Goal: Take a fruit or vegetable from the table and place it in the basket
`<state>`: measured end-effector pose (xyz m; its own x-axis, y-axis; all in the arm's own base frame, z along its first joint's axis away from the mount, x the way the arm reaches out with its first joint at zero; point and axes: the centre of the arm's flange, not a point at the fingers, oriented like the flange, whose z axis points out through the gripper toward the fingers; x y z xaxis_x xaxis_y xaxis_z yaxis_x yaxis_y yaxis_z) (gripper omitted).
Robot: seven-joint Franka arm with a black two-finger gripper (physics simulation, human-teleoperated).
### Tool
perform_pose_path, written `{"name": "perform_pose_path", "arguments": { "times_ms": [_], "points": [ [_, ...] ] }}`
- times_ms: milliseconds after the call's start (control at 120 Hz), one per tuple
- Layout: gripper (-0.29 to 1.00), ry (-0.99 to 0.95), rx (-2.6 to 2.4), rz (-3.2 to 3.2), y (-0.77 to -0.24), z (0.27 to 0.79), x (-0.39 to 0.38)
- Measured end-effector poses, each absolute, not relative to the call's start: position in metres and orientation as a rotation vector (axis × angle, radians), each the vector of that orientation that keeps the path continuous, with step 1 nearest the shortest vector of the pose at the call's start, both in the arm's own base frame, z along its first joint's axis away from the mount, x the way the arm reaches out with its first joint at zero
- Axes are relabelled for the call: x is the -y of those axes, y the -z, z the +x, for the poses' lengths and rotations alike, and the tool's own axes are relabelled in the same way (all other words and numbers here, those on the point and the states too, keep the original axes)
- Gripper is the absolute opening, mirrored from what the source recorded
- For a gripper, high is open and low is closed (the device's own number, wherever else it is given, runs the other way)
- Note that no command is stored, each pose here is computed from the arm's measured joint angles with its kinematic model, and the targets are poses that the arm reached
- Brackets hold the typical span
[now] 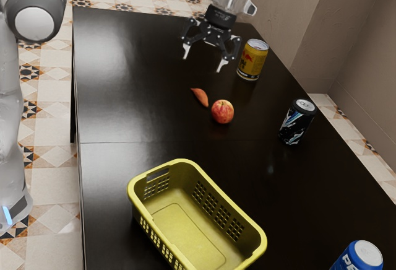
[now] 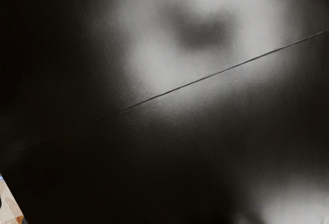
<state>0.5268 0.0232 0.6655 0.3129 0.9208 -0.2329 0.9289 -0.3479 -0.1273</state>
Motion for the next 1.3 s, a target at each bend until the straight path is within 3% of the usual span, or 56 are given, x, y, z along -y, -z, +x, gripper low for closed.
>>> {"name": "perform_pose_path", "arguments": {
  "times_ms": [242,450,933,1300],
  "points": [
    [0.7,0.268,-2.266,2.054,-0.666,0.552,-0.035],
    [0.7,0.248,-2.675,1.564,-0.607,0.571,-0.191],
    [0.7,0.245,-2.64,1.494,-0.482,0.586,-0.228],
    [0.7,0.163,-2.521,1.602,-0.455,0.598,-0.235]
  ]
}}
